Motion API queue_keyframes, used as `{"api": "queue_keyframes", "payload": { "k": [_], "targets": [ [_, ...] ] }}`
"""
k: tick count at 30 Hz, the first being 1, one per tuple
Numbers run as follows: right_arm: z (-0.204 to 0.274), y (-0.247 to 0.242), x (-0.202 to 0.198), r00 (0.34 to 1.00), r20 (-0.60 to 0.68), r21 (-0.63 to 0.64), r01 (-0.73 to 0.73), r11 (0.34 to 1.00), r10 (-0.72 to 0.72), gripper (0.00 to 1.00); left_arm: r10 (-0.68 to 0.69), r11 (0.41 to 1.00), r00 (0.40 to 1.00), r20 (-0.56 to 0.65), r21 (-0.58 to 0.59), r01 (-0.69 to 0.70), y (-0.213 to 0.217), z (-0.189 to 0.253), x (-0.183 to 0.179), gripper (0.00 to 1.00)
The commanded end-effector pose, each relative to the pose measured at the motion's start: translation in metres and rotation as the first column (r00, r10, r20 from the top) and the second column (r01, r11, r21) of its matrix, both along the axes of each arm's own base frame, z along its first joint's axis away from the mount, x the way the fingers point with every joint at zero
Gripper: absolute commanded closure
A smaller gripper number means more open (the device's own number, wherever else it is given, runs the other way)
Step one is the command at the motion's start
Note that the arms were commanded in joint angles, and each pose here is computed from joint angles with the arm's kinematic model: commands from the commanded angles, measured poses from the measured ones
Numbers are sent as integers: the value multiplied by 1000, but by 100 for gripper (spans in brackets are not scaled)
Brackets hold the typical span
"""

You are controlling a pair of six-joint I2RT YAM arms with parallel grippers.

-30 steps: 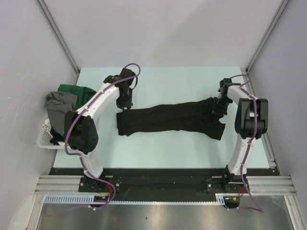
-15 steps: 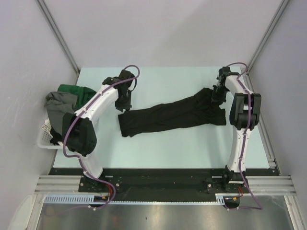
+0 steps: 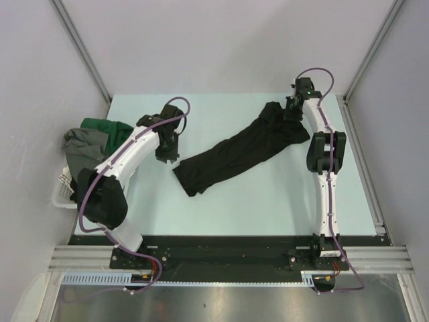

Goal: Fold and stack the t-shirts

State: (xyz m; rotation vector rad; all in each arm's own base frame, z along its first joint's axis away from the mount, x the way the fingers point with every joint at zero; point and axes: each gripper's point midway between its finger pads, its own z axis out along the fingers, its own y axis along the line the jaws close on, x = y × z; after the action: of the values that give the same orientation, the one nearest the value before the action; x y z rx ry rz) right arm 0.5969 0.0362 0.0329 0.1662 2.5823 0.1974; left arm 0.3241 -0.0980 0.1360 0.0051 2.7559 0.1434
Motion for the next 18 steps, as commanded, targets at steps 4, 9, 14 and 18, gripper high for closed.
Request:
{"api": "queue_keyframes", "payload": {
  "k": [4,9,14,18],
  "targets": [
    [59,68,49,958,279,138,-111,984,69,98,30,999,999,26,-34,-29,0,9,-11,72],
    [69,62,58,943,327,67,-86,994,59,100,32,999,999,31,-34,-31,0,11,-11,72],
    [70,18,61,944,330,-52,-6,999,23,100,30,999,999,30,-28,-30,2,10,-16,72],
    [66,-12,65,940,340,-130,34,991,12,100,28,999,999,22,-23,-27,4,8,-20,72]
  ]
}}
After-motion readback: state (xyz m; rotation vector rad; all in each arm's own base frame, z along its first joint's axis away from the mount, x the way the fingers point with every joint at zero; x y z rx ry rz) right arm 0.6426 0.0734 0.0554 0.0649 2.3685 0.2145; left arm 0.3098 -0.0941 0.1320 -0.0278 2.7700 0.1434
